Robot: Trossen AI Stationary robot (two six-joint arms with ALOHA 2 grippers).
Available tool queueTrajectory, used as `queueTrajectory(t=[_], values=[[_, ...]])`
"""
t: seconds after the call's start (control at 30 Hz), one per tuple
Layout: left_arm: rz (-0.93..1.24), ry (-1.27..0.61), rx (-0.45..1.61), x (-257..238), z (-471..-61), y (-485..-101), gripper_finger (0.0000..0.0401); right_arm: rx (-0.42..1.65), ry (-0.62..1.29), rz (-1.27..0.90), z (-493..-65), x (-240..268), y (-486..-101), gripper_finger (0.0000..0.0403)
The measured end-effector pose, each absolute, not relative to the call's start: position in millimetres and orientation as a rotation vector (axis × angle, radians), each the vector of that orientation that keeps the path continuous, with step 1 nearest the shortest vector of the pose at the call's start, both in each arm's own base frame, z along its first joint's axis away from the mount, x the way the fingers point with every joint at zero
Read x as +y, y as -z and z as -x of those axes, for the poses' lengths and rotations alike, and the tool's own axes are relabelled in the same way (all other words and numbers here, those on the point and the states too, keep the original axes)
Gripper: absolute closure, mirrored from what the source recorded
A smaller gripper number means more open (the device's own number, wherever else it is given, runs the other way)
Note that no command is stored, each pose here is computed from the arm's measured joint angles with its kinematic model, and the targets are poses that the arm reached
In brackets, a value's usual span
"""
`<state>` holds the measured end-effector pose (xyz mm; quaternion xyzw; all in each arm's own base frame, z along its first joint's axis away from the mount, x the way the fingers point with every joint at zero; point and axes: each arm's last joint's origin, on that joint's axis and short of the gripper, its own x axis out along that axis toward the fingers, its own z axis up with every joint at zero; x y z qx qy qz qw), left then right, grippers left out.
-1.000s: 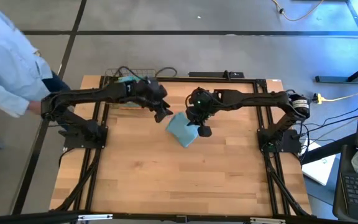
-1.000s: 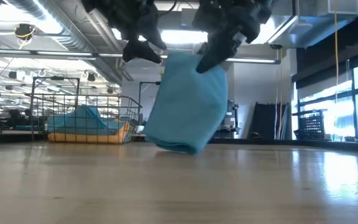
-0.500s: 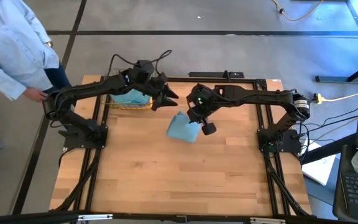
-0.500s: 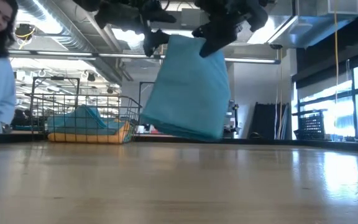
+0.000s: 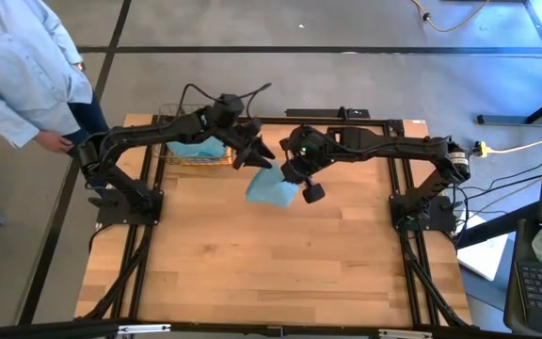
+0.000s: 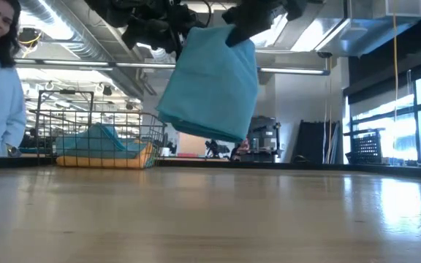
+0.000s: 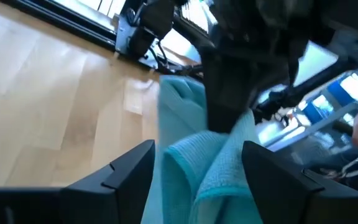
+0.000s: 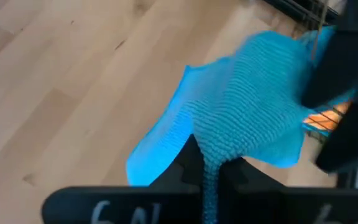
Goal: Fold microfiber towels
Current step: Put the folded light blue microfiber cloth into the wire basket
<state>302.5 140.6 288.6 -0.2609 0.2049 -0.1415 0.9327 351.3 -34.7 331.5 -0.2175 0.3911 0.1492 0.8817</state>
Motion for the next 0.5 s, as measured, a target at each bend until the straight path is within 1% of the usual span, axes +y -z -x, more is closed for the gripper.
queueTrajectory(t=[0.17, 0.23, 0.4, 0.5], values=[[0.543, 0.294, 0.399, 143.9, -301.1, -291.4, 0.0167, 0.808, -0.334, 0.467, -352.0, -27.3, -331.7, 0.0396], [0.555, 0.328, 0.406, 143.4, -303.2, -288.3, 0.0167, 0.802, -0.351, 0.479, -352.3, -24.0, -331.7, 0.0396], [0.711, 0.454, 0.477, 136.3, -312.1, -275.2, 0.0167, 0.799, -0.361, 0.486, -352.5, -21.1, -331.9, 0.0397], [0.741, 0.485, 0.502, 131.4, -317.2, -270.0, 0.0167, 0.799, -0.356, 0.488, -352.6, -21.5, -332.0, 0.0396]])
